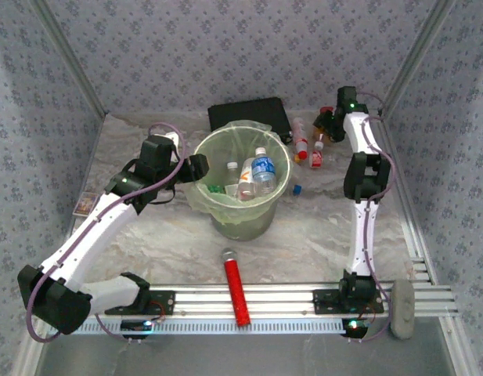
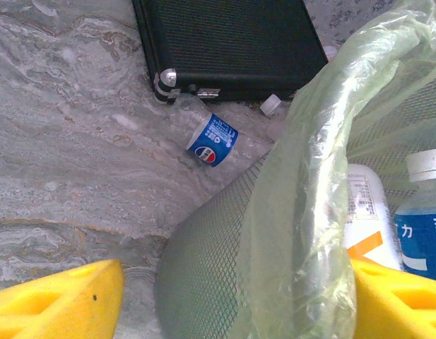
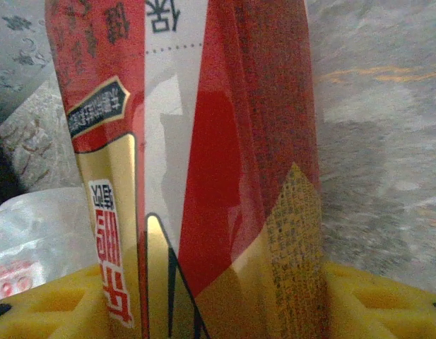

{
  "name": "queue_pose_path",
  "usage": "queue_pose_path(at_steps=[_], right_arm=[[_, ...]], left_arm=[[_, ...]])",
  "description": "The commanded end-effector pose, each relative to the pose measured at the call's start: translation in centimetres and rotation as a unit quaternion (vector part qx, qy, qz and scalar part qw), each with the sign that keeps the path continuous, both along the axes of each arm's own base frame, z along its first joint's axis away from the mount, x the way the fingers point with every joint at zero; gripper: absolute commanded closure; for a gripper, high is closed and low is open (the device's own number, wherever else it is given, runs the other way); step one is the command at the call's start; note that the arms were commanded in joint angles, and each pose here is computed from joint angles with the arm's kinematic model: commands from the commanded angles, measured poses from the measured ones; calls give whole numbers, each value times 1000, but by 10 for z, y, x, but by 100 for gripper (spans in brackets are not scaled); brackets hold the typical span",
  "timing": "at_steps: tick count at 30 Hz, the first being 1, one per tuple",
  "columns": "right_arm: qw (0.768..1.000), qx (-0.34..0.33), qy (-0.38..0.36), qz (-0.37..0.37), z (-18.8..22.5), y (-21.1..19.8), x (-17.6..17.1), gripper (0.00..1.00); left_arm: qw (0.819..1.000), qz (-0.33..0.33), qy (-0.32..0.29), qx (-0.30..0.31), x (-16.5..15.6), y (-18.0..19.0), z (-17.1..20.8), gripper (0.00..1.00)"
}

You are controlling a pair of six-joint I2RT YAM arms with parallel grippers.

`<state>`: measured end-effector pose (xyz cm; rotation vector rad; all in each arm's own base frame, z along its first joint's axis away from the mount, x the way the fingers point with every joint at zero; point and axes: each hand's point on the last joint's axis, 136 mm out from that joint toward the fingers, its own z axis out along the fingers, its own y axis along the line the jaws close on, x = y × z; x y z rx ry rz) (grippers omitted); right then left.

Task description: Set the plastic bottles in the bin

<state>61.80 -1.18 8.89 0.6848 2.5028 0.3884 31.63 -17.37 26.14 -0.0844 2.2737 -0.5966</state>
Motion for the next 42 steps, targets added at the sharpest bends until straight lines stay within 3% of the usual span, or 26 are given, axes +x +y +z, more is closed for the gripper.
queue_pose_path(at_steps=[1,11,20,25,35,42], right_arm=[[998,-15,-54,8,73,-11,-7,41],[991,-13,-117,62,173,11,-46,43],[970,18,-170,173,259,90,-108,43],[947,47,-191,253,294,147,-151,43],[883,94,-182,423,312,265,-248,43],[854,145,-137,480,290,305,-289,43]], left_arm=[[1000,8,2,21,-3,10,2,24],[1000,2,1,16,-4,7,2,24],[1000,-1,1,16,-5,7,1,24],[1000,-3,0,14,-5,6,2,24],[1000,-5,-2,9,-5,4,4,24],[1000,-5,-3,7,-4,4,2,24]])
